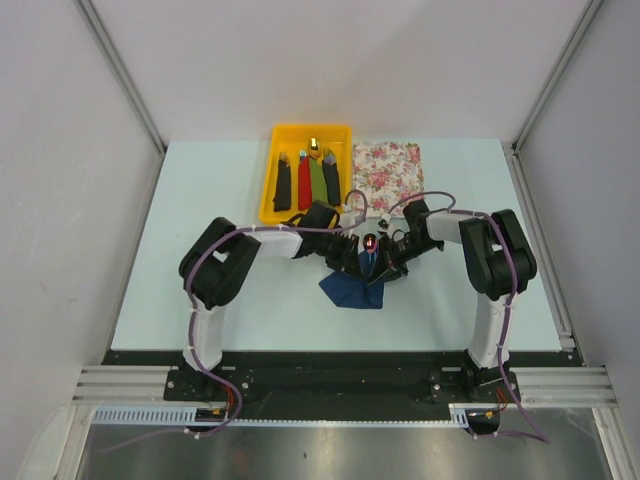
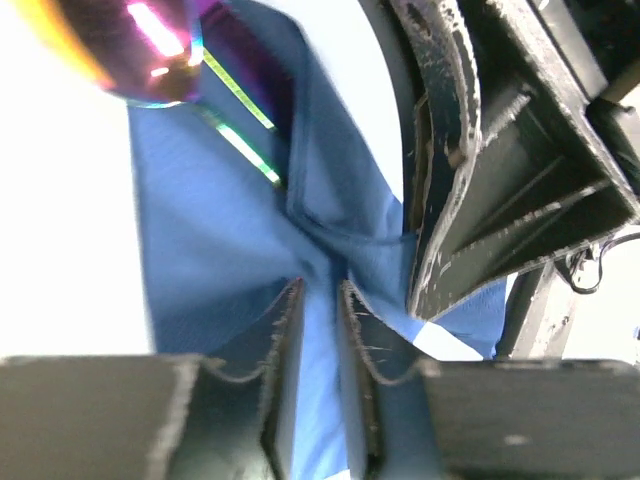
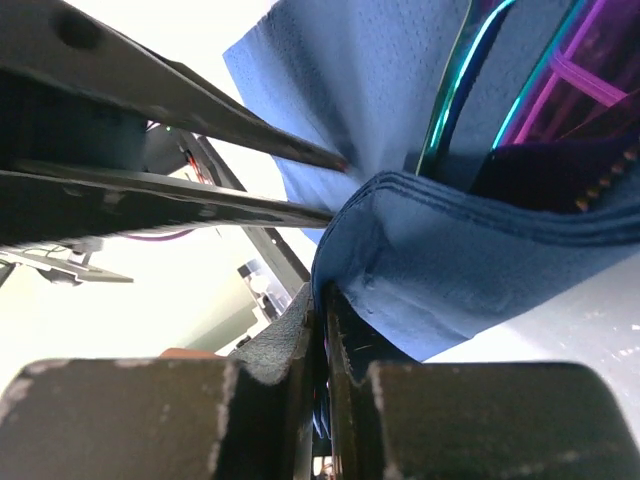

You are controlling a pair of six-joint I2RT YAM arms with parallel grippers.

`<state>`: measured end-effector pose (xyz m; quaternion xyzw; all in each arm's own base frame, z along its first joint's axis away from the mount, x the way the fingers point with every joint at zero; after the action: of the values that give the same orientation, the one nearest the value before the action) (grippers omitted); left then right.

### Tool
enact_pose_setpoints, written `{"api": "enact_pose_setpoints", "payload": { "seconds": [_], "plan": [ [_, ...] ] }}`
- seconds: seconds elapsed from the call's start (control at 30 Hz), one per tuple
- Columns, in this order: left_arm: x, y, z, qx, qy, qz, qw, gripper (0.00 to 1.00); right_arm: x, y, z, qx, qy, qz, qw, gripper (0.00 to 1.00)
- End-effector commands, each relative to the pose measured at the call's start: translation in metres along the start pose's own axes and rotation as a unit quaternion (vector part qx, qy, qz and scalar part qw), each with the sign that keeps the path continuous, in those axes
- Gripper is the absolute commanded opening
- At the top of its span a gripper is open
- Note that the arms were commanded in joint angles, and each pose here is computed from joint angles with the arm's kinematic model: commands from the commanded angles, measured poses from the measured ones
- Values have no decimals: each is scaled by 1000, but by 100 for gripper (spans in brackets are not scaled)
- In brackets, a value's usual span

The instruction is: Place the utensils on the paper napkin and roll it up

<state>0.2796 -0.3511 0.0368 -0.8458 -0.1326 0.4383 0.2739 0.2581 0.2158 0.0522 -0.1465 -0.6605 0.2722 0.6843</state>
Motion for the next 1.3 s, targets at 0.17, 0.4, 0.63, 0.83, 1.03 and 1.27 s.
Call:
{"api": "enact_pose_setpoints", "payload": {
  "seconds": [0.17,0.4,0.63,0.83,1.03,1.27],
  "plan": [
    [-2,-48,-15,-51,-13,-7,999,29,6,10,-14,-8,-11,-2,1000,13],
    [3,-63,-15,-76,-28,-4,997,36,6,17,-15,-2,-9,1,1000,36],
    [-13,-79,-17,-103,-23,33,994,51,9,18,-19,-5,-9,2,1000,59],
    [-20,-81,-13,-115,-34,50,992,57,12,20,-21,-5,-5,-2,1000,63],
    [-21,-71,-14,-119,-81,79,986,48,8,22,-20,-3,-3,0,1000,53],
    [-12,-61,-12,-104,-115,66,986,43,4,23,-20,-3,-2,6,1000,49]
  ]
}}
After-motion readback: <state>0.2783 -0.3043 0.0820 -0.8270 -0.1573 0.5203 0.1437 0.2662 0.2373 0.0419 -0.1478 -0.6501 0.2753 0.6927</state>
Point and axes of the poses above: each gripper's point midway between its finger pads, its own y axis out along the fingers, its own x axis along the line the jaws close on, z = x × y, the point moved 2 cm from there along -y, back along the fingers, and after that the axes turned 1 degree about -y, right-handed, at the moved point
